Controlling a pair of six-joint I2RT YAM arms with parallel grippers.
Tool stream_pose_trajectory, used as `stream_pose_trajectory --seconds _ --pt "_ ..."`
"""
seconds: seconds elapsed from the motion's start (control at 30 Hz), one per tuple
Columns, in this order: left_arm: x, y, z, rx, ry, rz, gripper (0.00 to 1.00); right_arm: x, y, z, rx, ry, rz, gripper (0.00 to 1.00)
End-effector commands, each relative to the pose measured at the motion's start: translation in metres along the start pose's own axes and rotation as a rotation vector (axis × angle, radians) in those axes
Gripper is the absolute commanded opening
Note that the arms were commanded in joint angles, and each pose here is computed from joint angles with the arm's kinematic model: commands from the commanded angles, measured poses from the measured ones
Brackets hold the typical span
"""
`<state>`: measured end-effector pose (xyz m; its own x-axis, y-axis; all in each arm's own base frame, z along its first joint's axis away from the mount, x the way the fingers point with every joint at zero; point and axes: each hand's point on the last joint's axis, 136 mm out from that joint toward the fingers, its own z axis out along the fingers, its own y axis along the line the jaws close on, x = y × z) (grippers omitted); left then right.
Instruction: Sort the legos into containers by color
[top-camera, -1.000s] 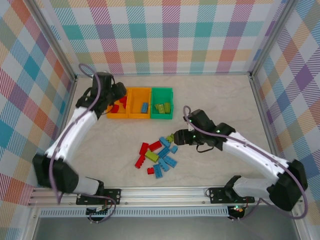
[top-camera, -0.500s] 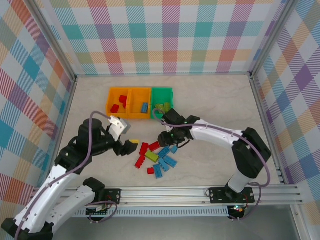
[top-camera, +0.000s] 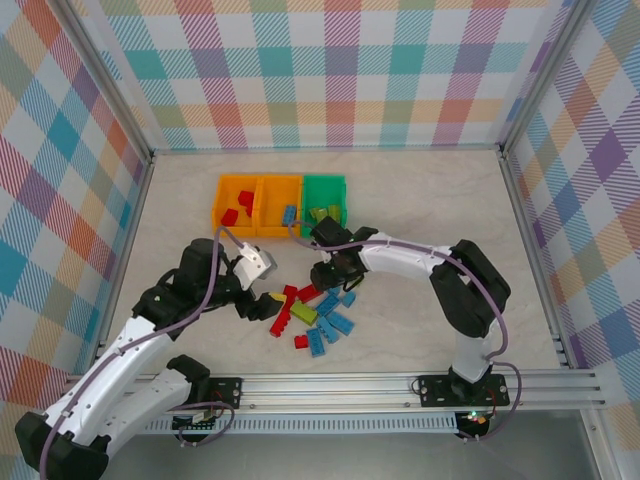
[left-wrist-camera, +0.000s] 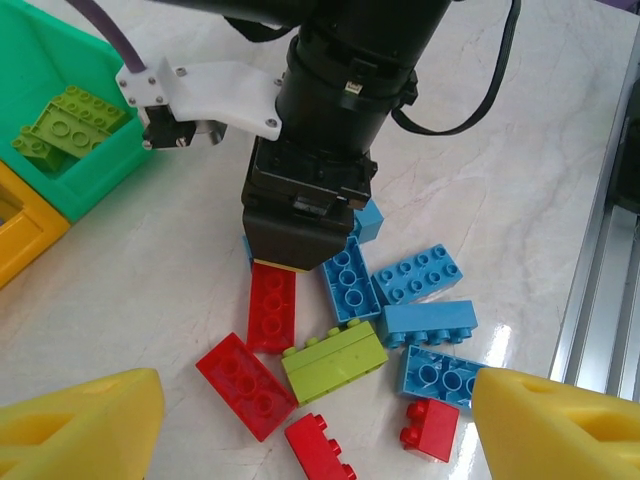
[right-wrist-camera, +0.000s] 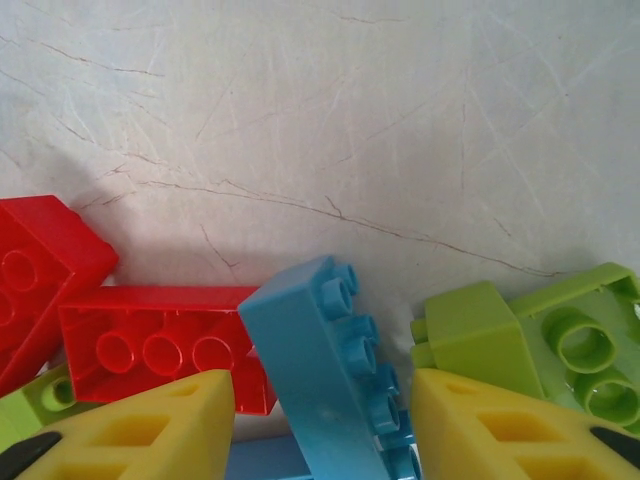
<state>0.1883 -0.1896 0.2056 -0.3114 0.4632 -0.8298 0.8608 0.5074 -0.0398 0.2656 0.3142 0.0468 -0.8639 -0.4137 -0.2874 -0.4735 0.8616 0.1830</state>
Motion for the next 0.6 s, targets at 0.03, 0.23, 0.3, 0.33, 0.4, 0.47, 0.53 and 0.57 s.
stream_pose_trajectory --seconds 0.03,0.23,0.3,0.33,0.4,0.47,0.53,0.57 --pt "-0.01 -0.004 -0.006 -0.002 -0.059 0.057 0.82 0.016 -0.015 0.016 0.087 0.076 -0.042 0.44" --pt "-0.009 -0.002 -0.007 -0.02 -0.063 0.059 0.82 0.018 -0.016 0.015 0.107 0.086 -0.065 0.37" --pt "-0.009 -0.001 -0.007 -0.024 -0.061 0.057 0.82 0.018 -0.016 0.014 0.116 0.091 -0.075 0.35" --pt "-0.009 -0.001 -0.007 -0.026 -0.06 0.057 0.83 0.019 -0.015 0.013 0.118 0.099 -0.083 0.35" --pt "-0.008 -0.001 -0.007 -0.026 -0.06 0.055 0.83 0.024 -0.013 0.011 0.124 0.123 -0.109 0.35" --pt "-0.008 -0.001 -0.007 -0.025 -0.058 0.053 0.83 0.032 -0.012 0.009 0.126 0.145 -0.133 0.35" --pt "-0.007 -0.001 -0.007 -0.026 -0.057 0.052 0.83 0.04 -0.012 0.008 0.128 0.164 -0.15 0.37" --pt "-0.007 -0.001 -0.007 -0.025 -0.056 0.052 0.83 0.043 -0.012 0.007 0.13 0.171 -0.158 0.4"
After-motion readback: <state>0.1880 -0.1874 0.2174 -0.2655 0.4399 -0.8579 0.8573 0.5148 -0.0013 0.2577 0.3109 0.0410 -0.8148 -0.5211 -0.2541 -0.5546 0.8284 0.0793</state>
